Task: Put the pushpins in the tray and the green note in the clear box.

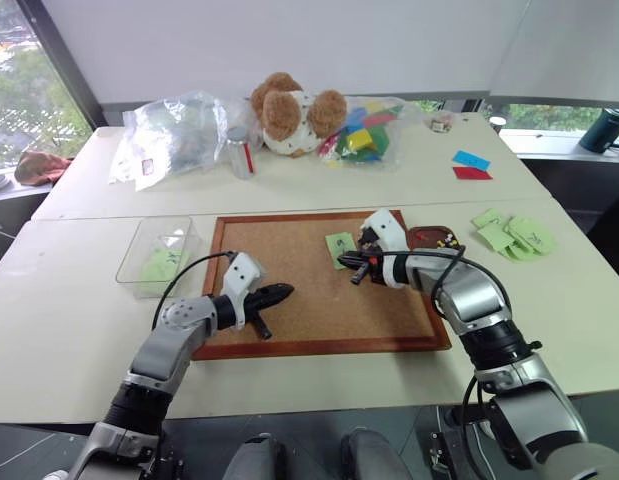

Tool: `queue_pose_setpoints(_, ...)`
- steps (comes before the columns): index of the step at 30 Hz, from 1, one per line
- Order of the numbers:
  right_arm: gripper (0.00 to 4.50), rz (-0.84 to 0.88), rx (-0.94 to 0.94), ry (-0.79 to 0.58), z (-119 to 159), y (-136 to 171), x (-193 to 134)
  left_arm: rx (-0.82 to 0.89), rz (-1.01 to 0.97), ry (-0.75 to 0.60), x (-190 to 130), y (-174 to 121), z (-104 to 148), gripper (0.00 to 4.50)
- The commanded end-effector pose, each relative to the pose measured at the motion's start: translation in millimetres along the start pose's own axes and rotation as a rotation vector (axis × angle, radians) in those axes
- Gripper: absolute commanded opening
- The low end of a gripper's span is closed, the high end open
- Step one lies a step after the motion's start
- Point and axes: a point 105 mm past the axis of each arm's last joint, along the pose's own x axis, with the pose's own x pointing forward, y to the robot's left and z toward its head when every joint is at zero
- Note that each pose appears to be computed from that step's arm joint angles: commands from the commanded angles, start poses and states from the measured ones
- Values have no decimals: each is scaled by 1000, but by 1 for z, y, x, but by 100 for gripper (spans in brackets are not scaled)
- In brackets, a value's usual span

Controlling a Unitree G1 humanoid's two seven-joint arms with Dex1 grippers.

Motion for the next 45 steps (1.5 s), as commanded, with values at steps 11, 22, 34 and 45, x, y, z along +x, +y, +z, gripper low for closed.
queue_pose_setpoints(11, 5, -11, -173, -166, 72, 3, -50, -148, 32, 49, -1, 8, -18, 0)
queue_pose_setpoints(22, 0, 72, -279, -129, 68, 25, -59, -526, -64, -336, -2, 24, 82, 433)
queue_pose_setpoints(34, 0, 154, -363, -153, 77, 54, -52, -894, -114, -396, 32, 17, 105, 443)
queue_pose_setpoints(45, 0, 173, -385, -159, 80, 62, -48, -937, -193, -280, 47, -18, 97, 443)
